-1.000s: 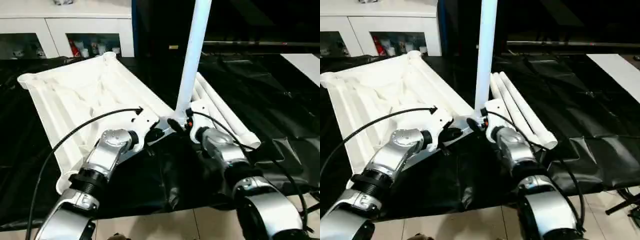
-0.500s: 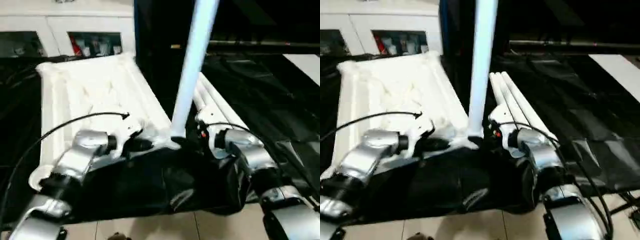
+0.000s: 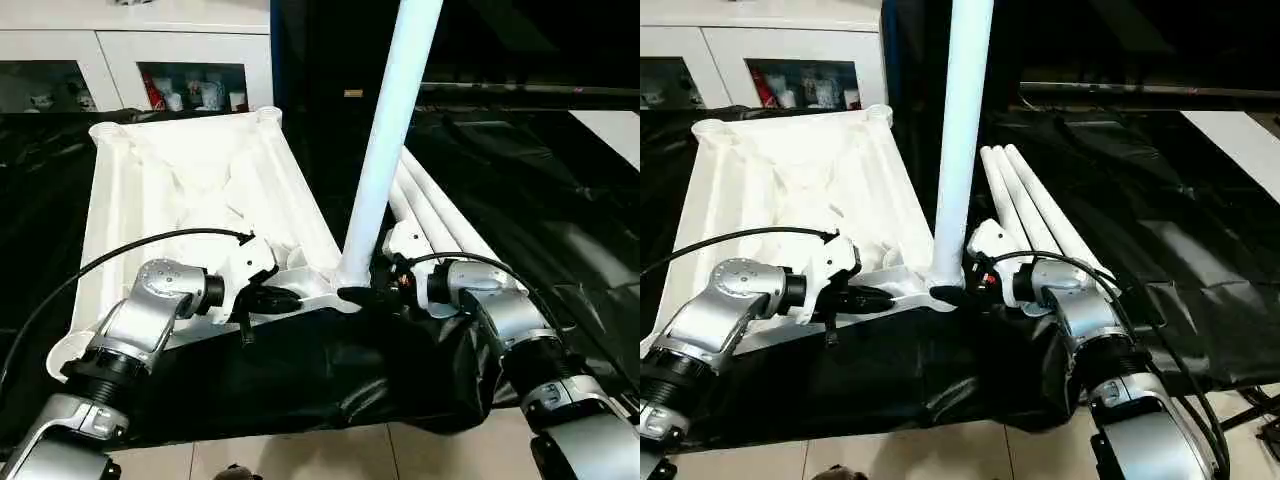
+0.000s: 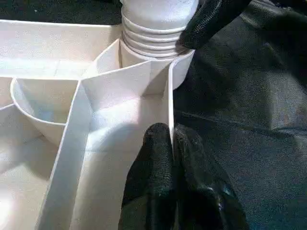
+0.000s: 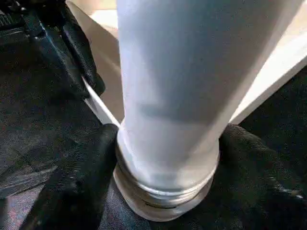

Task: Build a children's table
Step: Rotate leg to tighten

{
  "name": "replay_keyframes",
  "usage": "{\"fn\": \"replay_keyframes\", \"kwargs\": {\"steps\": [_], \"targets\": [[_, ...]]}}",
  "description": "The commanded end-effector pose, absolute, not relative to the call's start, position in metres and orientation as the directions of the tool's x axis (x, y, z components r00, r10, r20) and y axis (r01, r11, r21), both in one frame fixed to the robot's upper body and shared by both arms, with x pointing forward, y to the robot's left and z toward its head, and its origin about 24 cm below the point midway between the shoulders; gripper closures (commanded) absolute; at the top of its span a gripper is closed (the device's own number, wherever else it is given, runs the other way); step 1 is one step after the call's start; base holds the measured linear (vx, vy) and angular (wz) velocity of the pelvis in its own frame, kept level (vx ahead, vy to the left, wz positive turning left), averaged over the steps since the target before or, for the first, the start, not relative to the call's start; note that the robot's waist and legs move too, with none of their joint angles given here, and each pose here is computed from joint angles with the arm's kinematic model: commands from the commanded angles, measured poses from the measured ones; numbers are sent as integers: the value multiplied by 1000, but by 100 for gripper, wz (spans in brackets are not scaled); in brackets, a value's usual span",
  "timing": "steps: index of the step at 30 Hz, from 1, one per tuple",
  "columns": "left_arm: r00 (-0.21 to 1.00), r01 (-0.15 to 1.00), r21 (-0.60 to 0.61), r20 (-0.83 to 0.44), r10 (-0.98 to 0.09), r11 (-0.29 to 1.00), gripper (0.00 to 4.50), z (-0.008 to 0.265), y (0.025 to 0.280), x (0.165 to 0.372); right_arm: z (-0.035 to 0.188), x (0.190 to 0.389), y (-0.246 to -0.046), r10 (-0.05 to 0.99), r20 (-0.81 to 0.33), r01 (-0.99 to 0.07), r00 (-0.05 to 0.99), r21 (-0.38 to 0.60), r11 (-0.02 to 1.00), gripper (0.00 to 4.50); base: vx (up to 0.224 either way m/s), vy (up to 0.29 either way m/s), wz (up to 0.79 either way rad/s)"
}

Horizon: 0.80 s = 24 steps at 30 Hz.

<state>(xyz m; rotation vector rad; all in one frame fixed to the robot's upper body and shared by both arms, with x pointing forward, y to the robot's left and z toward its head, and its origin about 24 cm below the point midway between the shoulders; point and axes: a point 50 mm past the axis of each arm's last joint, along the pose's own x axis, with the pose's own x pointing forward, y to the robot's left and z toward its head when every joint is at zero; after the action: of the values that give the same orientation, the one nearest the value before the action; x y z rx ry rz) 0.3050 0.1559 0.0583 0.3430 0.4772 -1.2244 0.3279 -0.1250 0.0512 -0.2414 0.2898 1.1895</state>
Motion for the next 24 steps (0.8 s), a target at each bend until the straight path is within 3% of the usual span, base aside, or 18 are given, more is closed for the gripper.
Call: {"fn": "replay_keyframes", "kwargs": {"steps": [1, 9, 14, 20, 21, 22, 24], "targets": [[205, 961, -45, -545, -813, 273, 450, 48, 152, 297, 49, 325, -126, 874, -357, -939, 329, -24, 344, 153, 0, 0, 0], [220, 958, -37, -546, -808, 286, 450, 48, 154, 297, 45, 326, -126, 870, -339, -924, 358, 9, 383, 178, 0, 0, 0], [348, 907, -14, -539, -767, 422, 450, 45, 149, 310, 25, 335, -129, 732, -389, -782, 559, 46, 622, 178, 0, 0, 0], [556, 774, 26, -504, -661, 632, 450, 42, 109, 331, 10, 345, -111, 493, -431, -517, 755, 71, 853, 180, 0, 0, 0], [556, 774, 26, -504, -661, 632, 450, 42, 109, 331, 10, 345, -111, 493, -431, -517, 755, 71, 853, 180, 0, 0, 0], [592, 748, 36, -488, -642, 663, 450, 42, 90, 335, 12, 349, -97, 460, -434, -484, 775, 60, 873, 180, 0, 0, 0], [584, 757, 38, -488, -649, 652, 450, 41, 79, 334, 16, 351, -86, 462, -416, -483, 783, 62, 873, 180, 0, 0, 0]]}}
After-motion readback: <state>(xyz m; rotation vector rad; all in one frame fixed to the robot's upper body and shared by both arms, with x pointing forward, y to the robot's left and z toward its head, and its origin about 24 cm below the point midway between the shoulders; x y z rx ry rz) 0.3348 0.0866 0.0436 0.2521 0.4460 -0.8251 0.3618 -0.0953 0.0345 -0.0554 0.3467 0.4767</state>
